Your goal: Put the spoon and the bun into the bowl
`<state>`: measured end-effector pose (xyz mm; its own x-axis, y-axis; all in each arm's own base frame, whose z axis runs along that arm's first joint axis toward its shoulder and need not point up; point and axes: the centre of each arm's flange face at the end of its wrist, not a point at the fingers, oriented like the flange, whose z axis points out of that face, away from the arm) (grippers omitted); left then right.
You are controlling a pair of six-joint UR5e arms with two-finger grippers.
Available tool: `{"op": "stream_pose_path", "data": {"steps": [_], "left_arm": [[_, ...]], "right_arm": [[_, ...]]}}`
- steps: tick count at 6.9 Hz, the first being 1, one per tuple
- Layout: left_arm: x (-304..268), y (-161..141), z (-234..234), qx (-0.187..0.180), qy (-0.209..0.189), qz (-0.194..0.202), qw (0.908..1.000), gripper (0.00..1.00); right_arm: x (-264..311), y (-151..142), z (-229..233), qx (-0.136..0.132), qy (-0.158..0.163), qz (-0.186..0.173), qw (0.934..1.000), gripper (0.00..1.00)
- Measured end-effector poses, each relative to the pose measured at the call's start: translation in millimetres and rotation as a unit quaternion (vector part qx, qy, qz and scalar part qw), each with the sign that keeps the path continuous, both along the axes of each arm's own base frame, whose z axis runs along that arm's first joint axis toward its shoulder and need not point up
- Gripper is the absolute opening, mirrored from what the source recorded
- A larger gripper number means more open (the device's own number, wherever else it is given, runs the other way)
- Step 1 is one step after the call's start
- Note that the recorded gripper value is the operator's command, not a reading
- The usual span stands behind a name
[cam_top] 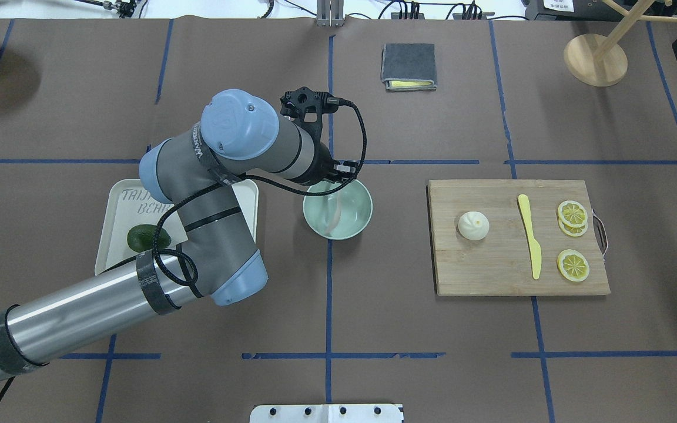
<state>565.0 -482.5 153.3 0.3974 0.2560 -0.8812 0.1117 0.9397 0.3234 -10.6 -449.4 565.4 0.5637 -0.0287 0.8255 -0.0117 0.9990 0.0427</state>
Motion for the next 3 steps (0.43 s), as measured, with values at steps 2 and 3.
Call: {"op": "stream_pose_path", "data": {"steps": [2, 3], "left_arm": [[5.6, 6.4, 3.7, 0.007, 0.003, -0.007, 1.0, 0.83], [2.4, 6.1, 10.8, 0.005, -0.001, -0.011, 0.9999, 0.79]], "right_arm": [[-6.9, -0.9, -2.4, 0.002, 0.0, -0.007, 1.0, 1.0], [-18.5, -4.4, -8.7, 0.005, -0.001, -0.017, 0.9998, 1.0]]}}
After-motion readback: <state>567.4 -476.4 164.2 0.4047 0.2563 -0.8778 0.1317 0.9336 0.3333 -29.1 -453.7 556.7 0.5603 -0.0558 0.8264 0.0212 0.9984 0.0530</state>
